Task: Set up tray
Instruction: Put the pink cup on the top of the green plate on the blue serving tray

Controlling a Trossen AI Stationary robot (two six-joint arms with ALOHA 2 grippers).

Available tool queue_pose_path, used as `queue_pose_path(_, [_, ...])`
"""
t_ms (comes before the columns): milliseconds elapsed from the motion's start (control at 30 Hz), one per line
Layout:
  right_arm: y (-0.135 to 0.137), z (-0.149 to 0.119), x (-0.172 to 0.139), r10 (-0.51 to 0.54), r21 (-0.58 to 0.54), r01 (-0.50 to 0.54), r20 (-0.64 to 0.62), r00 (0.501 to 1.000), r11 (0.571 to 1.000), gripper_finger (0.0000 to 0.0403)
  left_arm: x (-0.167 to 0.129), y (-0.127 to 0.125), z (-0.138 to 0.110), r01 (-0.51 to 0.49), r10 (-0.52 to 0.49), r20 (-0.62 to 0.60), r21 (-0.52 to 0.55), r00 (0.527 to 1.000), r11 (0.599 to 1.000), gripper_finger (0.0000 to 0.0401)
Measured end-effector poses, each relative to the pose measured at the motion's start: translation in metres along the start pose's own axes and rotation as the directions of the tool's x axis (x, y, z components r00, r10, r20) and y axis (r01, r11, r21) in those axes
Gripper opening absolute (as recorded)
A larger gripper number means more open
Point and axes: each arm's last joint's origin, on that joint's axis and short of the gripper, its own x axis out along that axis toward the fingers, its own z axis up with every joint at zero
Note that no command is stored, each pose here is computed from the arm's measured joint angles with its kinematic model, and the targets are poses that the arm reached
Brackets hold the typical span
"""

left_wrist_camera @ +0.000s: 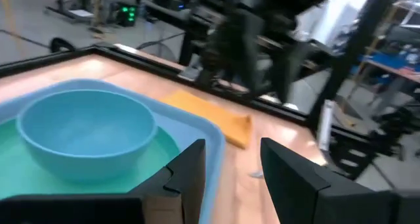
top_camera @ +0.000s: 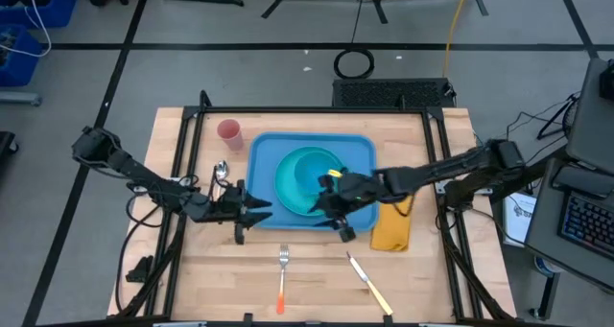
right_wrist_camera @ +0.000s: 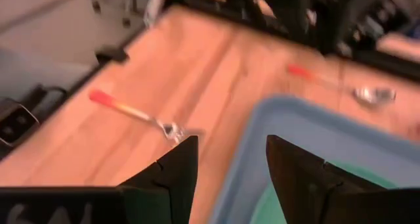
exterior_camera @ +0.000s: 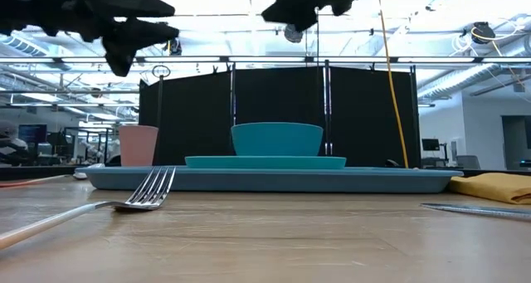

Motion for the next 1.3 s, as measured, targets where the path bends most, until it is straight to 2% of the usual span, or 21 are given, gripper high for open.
queue_pose_path(167, [0.013,-0.022,-0.017,-0.01,0.02,0.007,0.156,0.988,1.0,0.0169,0.02,0.012,0.019,-0.112,0.114,-0.072,0.027,0.991,0.993,0.015])
queue_pose_path(367, [0.023,-0.04,-0.028,0.042,0.003,-0.044,0.247,0.968,0.999,0.0169,0.038,0.022,0.06,-0.261,0.279,-0.177,0.12,0.944,0.958,0.015])
queue_pose_path(467, [0.024,-0.049,-0.03,0.042,0.011,-0.046,0.231,0.972,0.999,0.0169,0.041,0.03,0.087,-0.353,0.373,-0.244,0.124,0.895,0.928,0.015])
queue_pose_path(533, [0.025,-0.056,-0.029,0.045,0.014,-0.049,0.21,0.977,0.999,0.0169,0.038,0.037,0.101,-0.427,0.447,-0.308,0.136,0.84,0.894,0.015])
queue_pose_path(667, [0.031,-0.065,-0.028,0.061,0.009,-0.064,0.189,0.98,0.998,0.0169,0.032,0.05,0.133,-0.498,0.516,-0.382,0.154,0.766,0.853,0.015])
queue_pose_path(767, [0.037,-0.071,-0.028,0.075,-0.008,-0.075,0.207,0.975,0.997,0.0169,0.027,0.062,0.153,-0.568,0.572,-0.39,0.138,0.722,0.811,0.015])
queue_pose_path(900, [0.043,-0.075,-0.03,0.089,-0.028,-0.085,0.259,0.962,0.996,0.0169,0.017,0.081,0.174,-0.617,0.599,-0.436,0.119,0.672,0.778,0.015])
queue_pose_path(967, [0.044,-0.078,-0.03,0.092,-0.031,-0.087,0.265,0.96,0.996,0.0169,0.014,0.093,0.178,-0.649,0.608,-0.486,0.105,0.628,0.754,0.015])
queue_pose_path(1067, [0.044,-0.078,-0.03,0.088,-0.031,-0.083,0.27,0.959,0.996,0.0169,0.007,0.115,0.18,-0.713,0.628,-0.559,0.09,0.541,0.695,0.015])
queue_pose_path(1233, [0.043,-0.077,-0.031,0.083,-0.034,-0.076,0.284,0.955,0.996,0.0169,0.005,0.149,0.175,-0.732,0.563,-0.678,0.053,0.473,0.679,0.015])
queue_pose_path(1300, [0.043,-0.076,-0.031,0.082,-0.036,-0.075,0.29,0.954,0.997,0.0169,0.004,0.162,0.174,-0.754,0.569,-0.692,0.055,0.444,0.655,0.015])
